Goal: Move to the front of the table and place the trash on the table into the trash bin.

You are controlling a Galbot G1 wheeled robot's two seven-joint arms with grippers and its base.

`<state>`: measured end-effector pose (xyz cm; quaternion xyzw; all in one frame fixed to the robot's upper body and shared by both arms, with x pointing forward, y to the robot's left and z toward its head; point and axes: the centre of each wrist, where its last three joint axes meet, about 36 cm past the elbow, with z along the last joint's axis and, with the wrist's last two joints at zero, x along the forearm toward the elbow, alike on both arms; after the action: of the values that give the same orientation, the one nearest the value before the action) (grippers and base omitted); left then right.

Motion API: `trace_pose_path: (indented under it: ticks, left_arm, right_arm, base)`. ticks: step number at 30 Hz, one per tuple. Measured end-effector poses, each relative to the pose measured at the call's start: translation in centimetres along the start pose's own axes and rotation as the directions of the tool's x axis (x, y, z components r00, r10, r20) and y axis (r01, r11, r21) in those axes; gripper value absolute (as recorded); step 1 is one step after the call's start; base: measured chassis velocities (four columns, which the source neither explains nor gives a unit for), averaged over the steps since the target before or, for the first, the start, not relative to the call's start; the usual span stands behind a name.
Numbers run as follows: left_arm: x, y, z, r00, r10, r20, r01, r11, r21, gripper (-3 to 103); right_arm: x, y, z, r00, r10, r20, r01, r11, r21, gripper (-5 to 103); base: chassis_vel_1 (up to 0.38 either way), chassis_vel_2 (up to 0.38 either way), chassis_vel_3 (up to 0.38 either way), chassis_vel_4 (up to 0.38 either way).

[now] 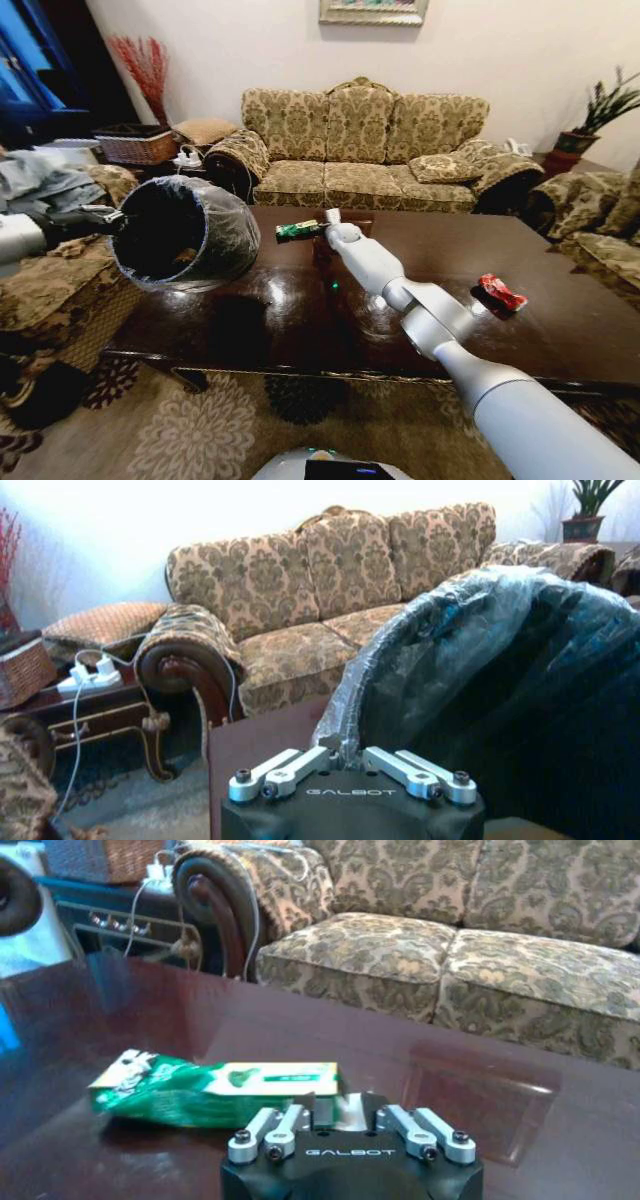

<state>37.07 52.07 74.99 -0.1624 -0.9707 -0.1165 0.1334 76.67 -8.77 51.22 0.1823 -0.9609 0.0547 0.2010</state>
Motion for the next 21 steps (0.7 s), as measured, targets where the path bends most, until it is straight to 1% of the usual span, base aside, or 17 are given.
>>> trace_pose_path:
  ticks: [1, 2, 4, 6, 7, 8, 9, 11, 12, 13, 14, 17, 18, 19, 21]
  left_arm:
    - [0.0, -0.1, 0.0, 1.000, 0.001, 0.001, -0.001, 1.000, -0.001, 0]
    - [0.0, -0.1, 0.0, 1.000, 0.001, 0.001, -0.001, 1.000, -0.001, 0]
    - [0.0, -0.4, -0.1, 1.000, 0.007, 0.002, -0.006, 1.000, -0.007, 0]
    - [0.0, -0.4, -0.2, 1.000, 0.008, 0.004, -0.008, 1.000, -0.007, 0]
    - [0.0, -0.4, -0.2, 1.000, 0.008, 0.004, -0.008, 1.000, -0.007, 0]
    - [0.0, -0.2, -0.2, 1.000, 0.005, 0.004, -0.005, 1.000, -0.004, 0]
    - [0.0, -0.2, -0.2, 1.000, 0.005, 0.004, -0.005, 1.000, -0.004, 0]
    - [0.0, 0.0, -0.2, 1.000, 0.002, 0.005, -0.002, 1.000, -0.002, 0]
    - [0.1, 0.0, -0.1, 1.000, 0.003, 0.006, -0.003, 1.000, 0.000, 0]
    - [0.1, 0.0, -0.1, 1.000, 0.003, 0.006, -0.003, 1.000, 0.000, 0]
    - [0.1, 0.1, 0.0, 1.000, 0.002, 0.006, -0.002, 1.000, 0.003, 0]
    - [0.1, 0.1, 0.0, 1.000, 0.002, 0.007, -0.002, 1.000, 0.003, 0]
    - [0.1, 0.2, 0.0, 1.000, 0.001, 0.008, -0.001, 1.000, 0.004, 0]
    - [0.1, 0.2, 0.0, 1.000, 0.002, 0.009, -0.002, 1.000, 0.006, 0]
    - [0.4, 0.8, -0.2, 1.000, -0.009, 0.015, 0.008, 1.000, 0.014, 0]
  right_arm:
    - [0.0, -1.5, 0.3, 0.999, 0.034, 0.005, -0.034, 0.999, -0.018, 36]
    - [0.0, -1.5, 0.3, 0.999, 0.034, 0.005, -0.034, 0.999, -0.018, 36]
    - [0.0, -2.5, 0.5, 0.998, 0.060, 0.018, -0.060, 0.998, -0.034, 46]
    - [0.1, -0.9, 0.1, 0.999, 0.024, 0.032, -0.025, 1.000, 0.008, 58]
    - [0.1, -0.9, 0.1, 0.999, 0.024, 0.032, -0.025, 1.000, 0.008, 58]
    - [0.2, 0.3, -0.2, 0.999, 0.000, 0.049, -0.002, 1.000, 0.021, 63]
    - [0.2, 0.3, -0.2, 0.999, 0.000, 0.049, -0.002, 1.000, 0.021, 63]
    - [1.1, 5.4, -1.7, 0.991, -0.066, 0.113, 0.062, 0.997, 0.039, 75]
    - [1.9, 7.8, -2.6, 0.985, -0.105, 0.139, 0.098, 0.994, 0.053, 75]
    - [1.9, 7.8, -2.6, 0.985, -0.105, 0.139, 0.098, 0.994, 0.053, 75]
    - [3.1, 10.5, -3.8, 0.976, -0.146, 0.161, 0.135, 0.988, 0.076, 81]
    - [3.2, 10.7, -3.8, 0.975, -0.148, 0.163, 0.137, 0.988, 0.078, 81]
    - [4.4, 12.8, -4.8, 0.968, -0.174, 0.183, 0.159, 0.982, 0.098, 90]
    - [5.3, 14.1, -5.6, 0.963, -0.187, 0.196, 0.168, 0.980, 0.110, 98]
    - [7.8, 16.0, -7.7, 0.955, -0.200, 0.219, 0.178, 0.977, 0.117, 99]
  base:
    - [0.000, 0.000, 0.000, 0.000]
    - [0.000, 0.000, 0.000, 0.000]
    - [0.000, 0.000, 0.000, 0.000]
    - [0.000, 0.000, 0.000, 0.000]
    - [0.000, 0.000, 0.000, 0.000]
    - [0.000, 0.000, 0.000, 0.000]
    - [0.000, 0.000, 0.000, 0.000]
    - [0.000, 0.000, 0.000, 0.000]
    - [0.000, 0.000, 0.000, 0.000]
    - [0.000, 0.000, 0.000, 0.000]
    - [0.000, 0.000, 0.000, 0.000]
    - [0.000, 0.000, 0.000, 0.000]
    - [0.000, 0.000, 0.000, 0.000]
    - [0.000, 0.000, 0.000, 0.000]
    - [0.000, 0.000, 0.000, 0.000]
